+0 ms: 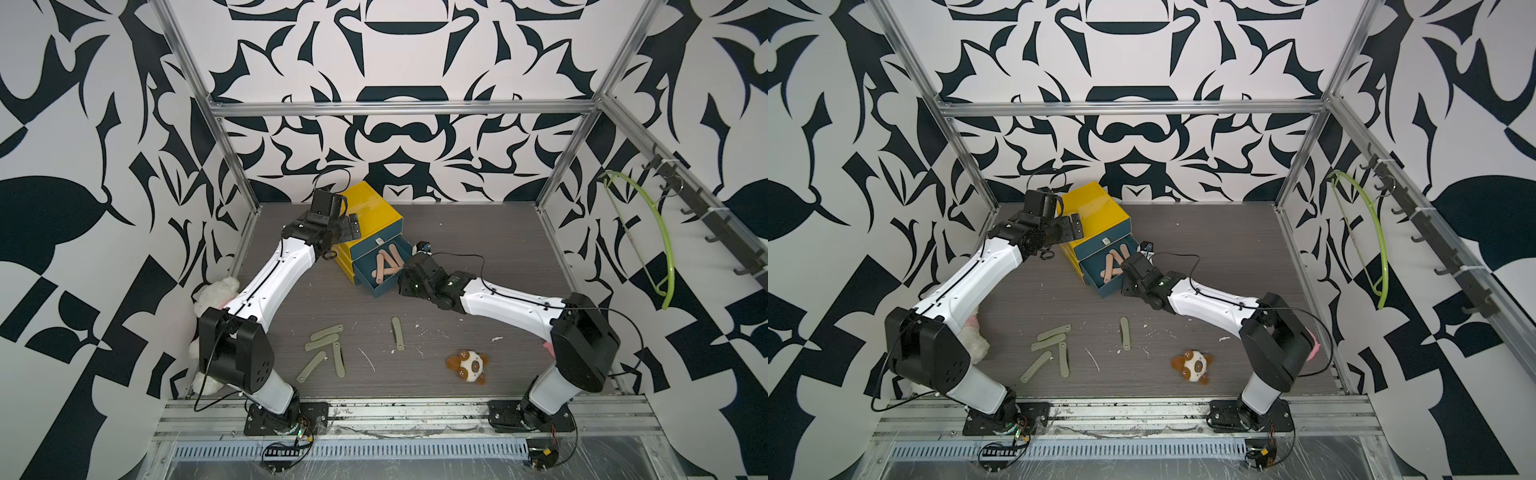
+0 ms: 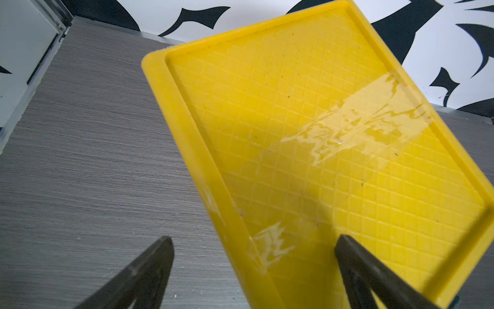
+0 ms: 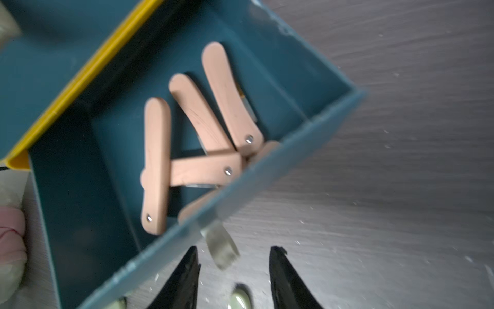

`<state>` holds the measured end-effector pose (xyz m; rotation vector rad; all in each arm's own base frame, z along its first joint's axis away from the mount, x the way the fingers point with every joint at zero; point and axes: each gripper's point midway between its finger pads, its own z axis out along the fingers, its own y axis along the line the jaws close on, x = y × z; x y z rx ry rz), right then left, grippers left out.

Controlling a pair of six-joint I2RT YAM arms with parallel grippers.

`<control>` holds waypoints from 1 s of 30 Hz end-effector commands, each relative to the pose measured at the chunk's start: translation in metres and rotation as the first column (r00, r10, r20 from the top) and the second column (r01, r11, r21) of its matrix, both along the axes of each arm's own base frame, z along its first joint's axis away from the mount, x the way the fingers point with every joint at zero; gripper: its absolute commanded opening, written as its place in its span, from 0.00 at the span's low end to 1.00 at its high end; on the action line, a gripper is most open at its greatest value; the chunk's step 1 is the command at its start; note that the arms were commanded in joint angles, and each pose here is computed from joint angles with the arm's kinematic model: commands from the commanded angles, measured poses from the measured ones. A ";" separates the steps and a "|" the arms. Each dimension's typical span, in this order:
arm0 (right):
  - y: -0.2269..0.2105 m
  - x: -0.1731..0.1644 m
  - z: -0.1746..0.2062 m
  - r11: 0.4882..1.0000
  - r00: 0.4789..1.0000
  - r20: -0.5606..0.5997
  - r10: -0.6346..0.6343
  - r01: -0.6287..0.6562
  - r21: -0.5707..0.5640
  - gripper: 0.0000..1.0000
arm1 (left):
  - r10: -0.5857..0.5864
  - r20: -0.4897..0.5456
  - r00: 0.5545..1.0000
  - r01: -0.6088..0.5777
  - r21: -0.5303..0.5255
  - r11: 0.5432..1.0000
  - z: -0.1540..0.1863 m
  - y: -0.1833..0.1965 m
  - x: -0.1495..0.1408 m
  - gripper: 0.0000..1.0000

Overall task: Place the fruit knives into the drawer by color
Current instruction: Close the drawer in the storage box.

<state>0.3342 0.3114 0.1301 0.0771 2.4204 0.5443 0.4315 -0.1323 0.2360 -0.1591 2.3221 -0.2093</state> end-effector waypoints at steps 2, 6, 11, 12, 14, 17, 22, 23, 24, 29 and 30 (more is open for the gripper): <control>0.030 0.030 0.049 0.990 0.990 0.143 -0.003 -0.017 0.137 0.47 | -0.012 -0.100 0.995 0.017 0.046 0.999 -0.034 0.004 -0.011 0.99; 0.047 0.044 0.048 0.976 0.991 0.135 0.009 -0.038 0.213 0.48 | -0.016 -0.112 0.994 0.021 0.040 0.999 -0.038 0.003 -0.013 0.99; 0.063 0.062 0.045 0.960 0.991 0.135 -0.008 -0.030 0.279 0.48 | -0.016 -0.124 0.992 0.022 0.045 0.999 -0.043 0.005 -0.017 0.99; 0.065 0.065 0.044 0.957 0.991 0.133 -0.013 -0.026 0.290 0.48 | -0.016 -0.127 0.992 0.022 0.044 0.999 -0.044 0.005 -0.018 0.99; 0.069 0.071 0.041 0.951 0.992 0.126 -0.022 -0.017 0.308 0.48 | -0.016 -0.131 0.991 0.022 0.044 0.999 -0.046 0.006 -0.020 0.99; 0.076 0.078 0.037 0.943 0.993 0.113 -0.031 -0.009 0.333 0.48 | -0.014 -0.134 0.991 0.019 0.042 0.999 -0.048 0.006 -0.022 0.99; 0.081 0.082 0.036 0.936 0.993 0.113 -0.035 -0.008 0.353 0.48 | -0.024 -0.142 0.990 0.029 0.029 0.999 -0.051 0.004 -0.024 0.98; 0.081 0.082 0.036 0.934 0.993 0.114 -0.038 -0.005 0.357 0.49 | -0.027 -0.144 0.989 0.030 0.024 0.999 -0.052 0.003 -0.024 0.98; 0.080 0.082 0.036 0.934 0.992 0.118 -0.036 -0.009 0.358 0.49 | -0.026 -0.145 0.989 0.030 0.023 0.999 -0.053 0.003 -0.025 0.98; 0.069 0.069 0.038 0.932 0.993 0.114 -0.040 -0.004 0.362 0.49 | -0.028 -0.147 0.989 0.032 0.028 0.999 -0.053 0.004 -0.026 0.99; 0.064 0.064 0.038 0.929 0.992 0.117 -0.044 -0.003 0.371 0.49 | -0.026 -0.144 0.989 0.031 0.029 0.999 -0.052 0.004 -0.026 0.99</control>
